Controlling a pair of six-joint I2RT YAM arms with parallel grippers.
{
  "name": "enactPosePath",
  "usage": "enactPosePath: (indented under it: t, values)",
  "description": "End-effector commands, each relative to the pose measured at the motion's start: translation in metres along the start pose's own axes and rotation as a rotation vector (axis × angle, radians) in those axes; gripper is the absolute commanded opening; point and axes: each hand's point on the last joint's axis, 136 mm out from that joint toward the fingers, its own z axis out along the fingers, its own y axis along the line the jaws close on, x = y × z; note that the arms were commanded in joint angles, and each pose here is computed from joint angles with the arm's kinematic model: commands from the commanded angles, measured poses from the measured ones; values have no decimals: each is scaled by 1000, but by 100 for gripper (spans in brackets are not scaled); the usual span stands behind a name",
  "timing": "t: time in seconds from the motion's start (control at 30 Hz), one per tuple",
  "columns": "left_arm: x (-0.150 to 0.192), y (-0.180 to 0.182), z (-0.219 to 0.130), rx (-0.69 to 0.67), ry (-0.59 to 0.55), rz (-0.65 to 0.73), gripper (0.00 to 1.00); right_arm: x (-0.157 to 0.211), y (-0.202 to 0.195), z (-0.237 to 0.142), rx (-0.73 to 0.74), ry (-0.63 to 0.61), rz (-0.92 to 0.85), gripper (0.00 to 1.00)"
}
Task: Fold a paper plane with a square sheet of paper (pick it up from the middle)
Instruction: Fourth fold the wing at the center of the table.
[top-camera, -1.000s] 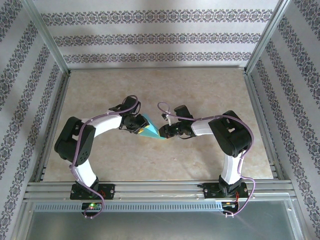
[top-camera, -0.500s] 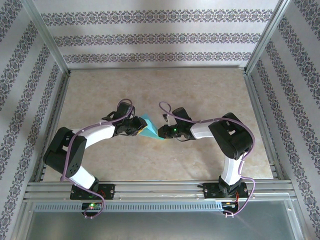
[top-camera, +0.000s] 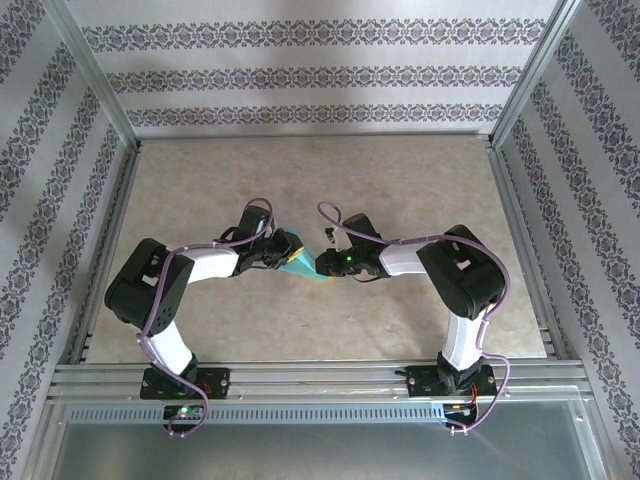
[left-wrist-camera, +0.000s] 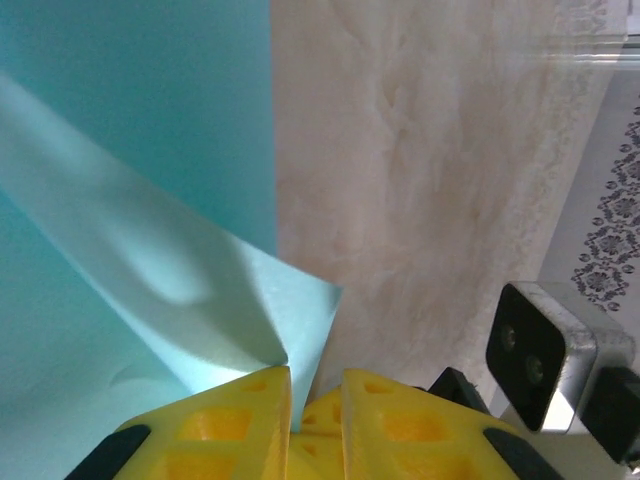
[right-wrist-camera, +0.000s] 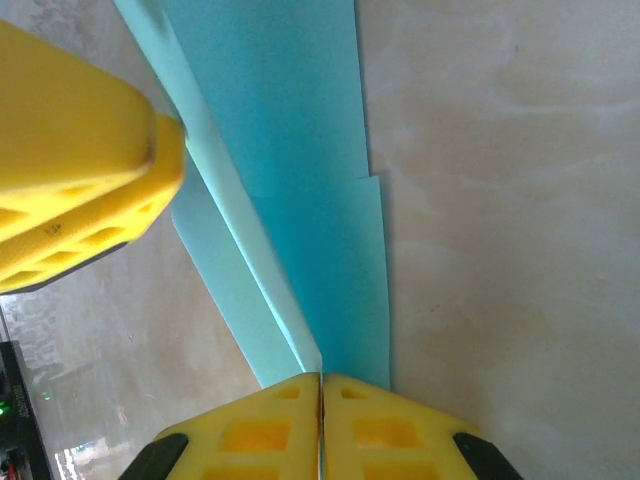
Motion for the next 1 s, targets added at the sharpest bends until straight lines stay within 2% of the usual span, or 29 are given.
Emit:
enactPosePath:
  t: [0.0,0.33,0.97]
  values:
    - [1,-7,6,44,1,16,18,35,-17,7,43,127,70,11]
    - [2,13,13,-21,1,5,14,35,-19,6,51,134,81,14]
    - [0,19,21,-57,11,17,12,40,-29,4,106,155,107,14]
